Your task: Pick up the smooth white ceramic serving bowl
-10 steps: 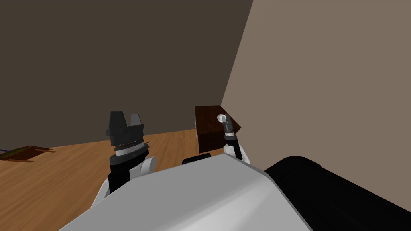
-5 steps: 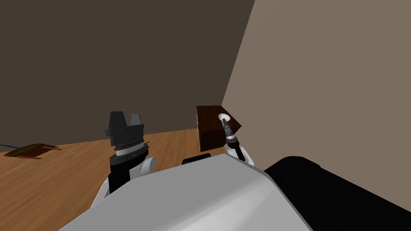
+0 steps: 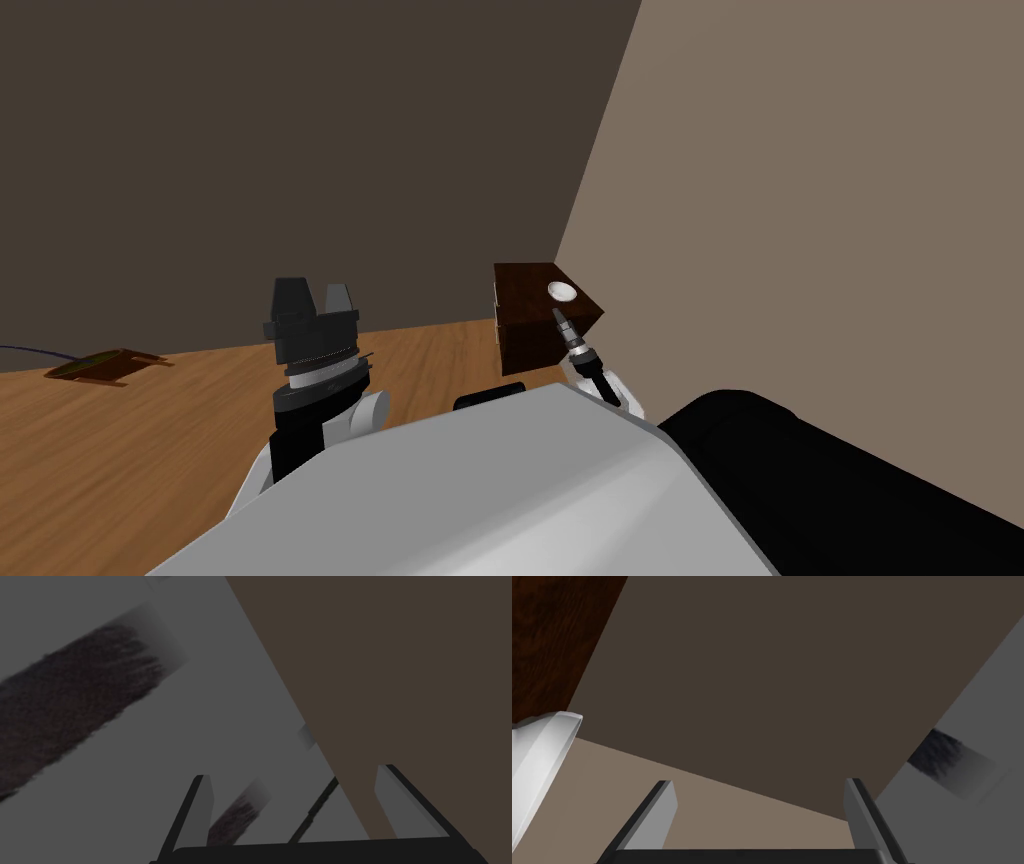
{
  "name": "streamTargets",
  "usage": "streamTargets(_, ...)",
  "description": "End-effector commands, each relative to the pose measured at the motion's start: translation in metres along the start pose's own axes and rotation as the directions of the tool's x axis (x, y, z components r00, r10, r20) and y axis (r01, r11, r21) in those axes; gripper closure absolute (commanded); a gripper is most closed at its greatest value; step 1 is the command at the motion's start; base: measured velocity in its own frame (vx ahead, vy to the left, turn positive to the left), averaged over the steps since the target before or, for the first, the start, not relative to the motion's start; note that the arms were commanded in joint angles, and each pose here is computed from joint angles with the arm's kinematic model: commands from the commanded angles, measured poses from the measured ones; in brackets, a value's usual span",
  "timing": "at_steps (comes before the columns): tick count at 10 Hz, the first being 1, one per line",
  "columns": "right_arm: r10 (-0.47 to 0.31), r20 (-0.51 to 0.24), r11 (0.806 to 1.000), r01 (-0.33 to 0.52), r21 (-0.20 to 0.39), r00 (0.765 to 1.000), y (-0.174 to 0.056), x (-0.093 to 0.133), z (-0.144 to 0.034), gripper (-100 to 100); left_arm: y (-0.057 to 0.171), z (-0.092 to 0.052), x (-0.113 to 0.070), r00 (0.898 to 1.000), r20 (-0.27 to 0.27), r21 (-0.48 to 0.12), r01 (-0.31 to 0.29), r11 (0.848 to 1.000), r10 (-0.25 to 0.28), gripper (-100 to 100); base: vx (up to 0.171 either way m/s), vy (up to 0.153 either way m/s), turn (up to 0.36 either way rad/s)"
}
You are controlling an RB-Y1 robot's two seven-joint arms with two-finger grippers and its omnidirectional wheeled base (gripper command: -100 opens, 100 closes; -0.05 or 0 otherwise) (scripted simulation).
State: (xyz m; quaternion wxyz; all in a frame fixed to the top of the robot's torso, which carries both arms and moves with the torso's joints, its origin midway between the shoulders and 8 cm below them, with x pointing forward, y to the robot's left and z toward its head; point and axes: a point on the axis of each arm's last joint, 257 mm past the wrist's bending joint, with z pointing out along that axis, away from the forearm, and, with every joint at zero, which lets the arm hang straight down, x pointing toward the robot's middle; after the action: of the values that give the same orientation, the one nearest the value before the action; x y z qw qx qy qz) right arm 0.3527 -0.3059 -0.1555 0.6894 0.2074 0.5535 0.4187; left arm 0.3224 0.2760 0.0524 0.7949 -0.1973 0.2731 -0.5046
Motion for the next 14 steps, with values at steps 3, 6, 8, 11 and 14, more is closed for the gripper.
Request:
streamTargets(3, -0.105, -0.131, 0.990, 0.116, 0.079, 0.986, -0.049, 0.010, -0.026, -100, 0.000, 0.000, 0.000, 1.000, 0.000, 0.000, 0.000, 1.000, 0.000, 0, -0.048, 0.064, 0.052)
streamTargets(6, -0.157, -0.218, 0.974, 0.188, 0.128, 0.963, -0.082, 0.011, -0.048, -100, 0.000, 0.000, 0.000, 1.000, 0.000, 0.000, 0.000, 1.000, 0.000, 0, -0.025, 0.064, 0.048)
streamTargets(8, -0.199, -0.286, 0.957, 0.248, 0.147, 0.937, -0.103, 0.009, -0.063, -100, 0.000, 0.000, 0.000, 1.000, 0.000, 0.000, 0.000, 1.000, 0.000, 0, -0.013, 0.028, 0.047)
streamTargets(11, -0.233, -0.372, 0.928, 0.320, 0.191, 0.899, -0.138, 0.004, -0.090, -100, 0.000, 0.000, 0.000, 1.000, 0.000, 0.000, 0.000, 1.000, 0.000, 0, -0.013, 0.058, 0.076)
streamTargets(14, -0.290, -0.500, 0.881, 0.432, 0.195, 0.816, -0.173, -0.007, -0.123, -100, 0.000, 0.000, 0.000, 1.000, 0.000, 0.000, 0.000, 1.000, 0.000, 0, -0.002, 0.069, 0.110)
